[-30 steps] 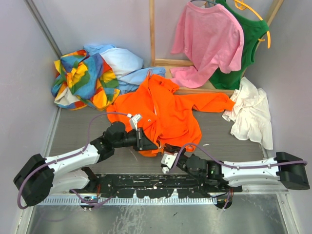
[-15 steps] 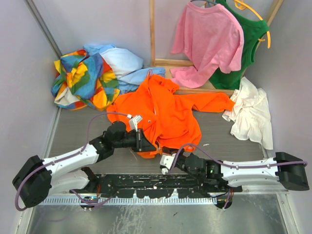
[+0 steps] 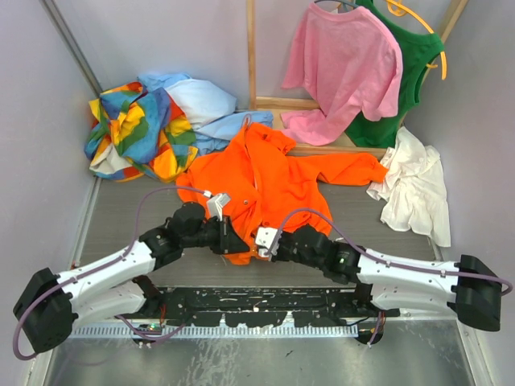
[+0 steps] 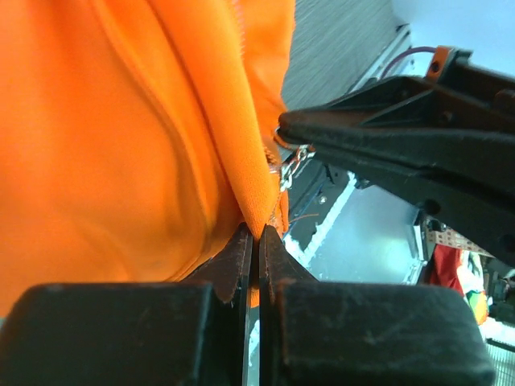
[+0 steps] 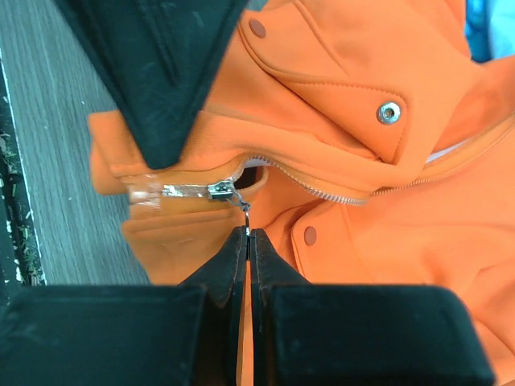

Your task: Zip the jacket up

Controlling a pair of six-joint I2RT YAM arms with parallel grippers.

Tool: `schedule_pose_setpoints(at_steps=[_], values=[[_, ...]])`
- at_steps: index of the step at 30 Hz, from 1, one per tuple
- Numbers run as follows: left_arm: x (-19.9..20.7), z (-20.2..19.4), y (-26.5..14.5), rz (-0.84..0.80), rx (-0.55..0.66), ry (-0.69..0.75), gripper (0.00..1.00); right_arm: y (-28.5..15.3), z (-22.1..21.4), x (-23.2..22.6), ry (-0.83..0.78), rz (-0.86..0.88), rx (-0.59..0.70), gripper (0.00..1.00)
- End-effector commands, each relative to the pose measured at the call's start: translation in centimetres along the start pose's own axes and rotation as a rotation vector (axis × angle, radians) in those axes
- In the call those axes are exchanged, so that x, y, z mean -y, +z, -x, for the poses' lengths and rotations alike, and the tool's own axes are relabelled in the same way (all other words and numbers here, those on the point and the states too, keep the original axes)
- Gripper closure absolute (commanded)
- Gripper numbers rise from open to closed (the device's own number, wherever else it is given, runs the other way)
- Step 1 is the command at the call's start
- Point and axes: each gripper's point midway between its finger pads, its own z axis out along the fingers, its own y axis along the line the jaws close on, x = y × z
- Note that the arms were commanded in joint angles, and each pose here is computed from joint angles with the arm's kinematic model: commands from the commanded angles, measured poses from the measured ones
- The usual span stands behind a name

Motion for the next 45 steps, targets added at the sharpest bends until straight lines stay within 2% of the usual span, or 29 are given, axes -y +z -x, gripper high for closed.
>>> schedule_pose_setpoints(at_steps=[1, 5, 14, 18, 21, 26, 35, 38, 41, 45], values=[[-1.8, -1.7, -1.1, 0.097, -0.064, 0.018, 1.00, 0.2, 1.2, 2.8, 0.082, -0.056, -0.062, 0.99], [-2.2, -1.6, -1.6, 0.125, -0.052, 0.040, 1.00, 0.5, -0.1, 4.7, 0.150, -0.109, -0.153, 0.99], [-4.1, -1.2, -2.8, 0.244, -0.010, 0.046, 1.00, 1.0, 0.1, 7.5, 0.243, -0.183, -0.150, 0.99], [-4.8, 0.7, -4.7, 0.360, 0.054, 0.105, 1.00, 0.5, 0.8, 9.6, 0.281, -0.250, -0.114, 0.99], [-4.6, 3.6, -6.9, 0.467, 0.128, 0.193, 1.00, 0.2, 2.0, 11.5, 0.295, -0.286, -0.092, 1.00], [-1.9, 9.9, -10.5, 0.579, 0.279, 0.352, 1.00, -0.3, 4.9, 14.9, 0.309, -0.363, -0.045, 1.00], [8.2, 21.2, -18.9, 0.634, 0.594, 0.596, 1.00, -4.0, 14.2, 22.0, 0.258, -0.469, 0.089, 0.99], [10.7, 22.4, -21.8, 0.619, 0.656, 0.625, 1.00, -5.9, 17.9, 23.3, 0.233, -0.475, 0.159, 1.00], [11.6, 22.0, -23.8, 0.596, 0.698, 0.630, 1.00, -6.7, 20.1, 22.1, 0.213, -0.375, 0.202, 0.99], [9.5, 20.0, -23.5, 0.592, 0.694, 0.600, 1.00, -5.5, 19.0, 19.0, 0.251, -0.239, 0.213, 0.99]])
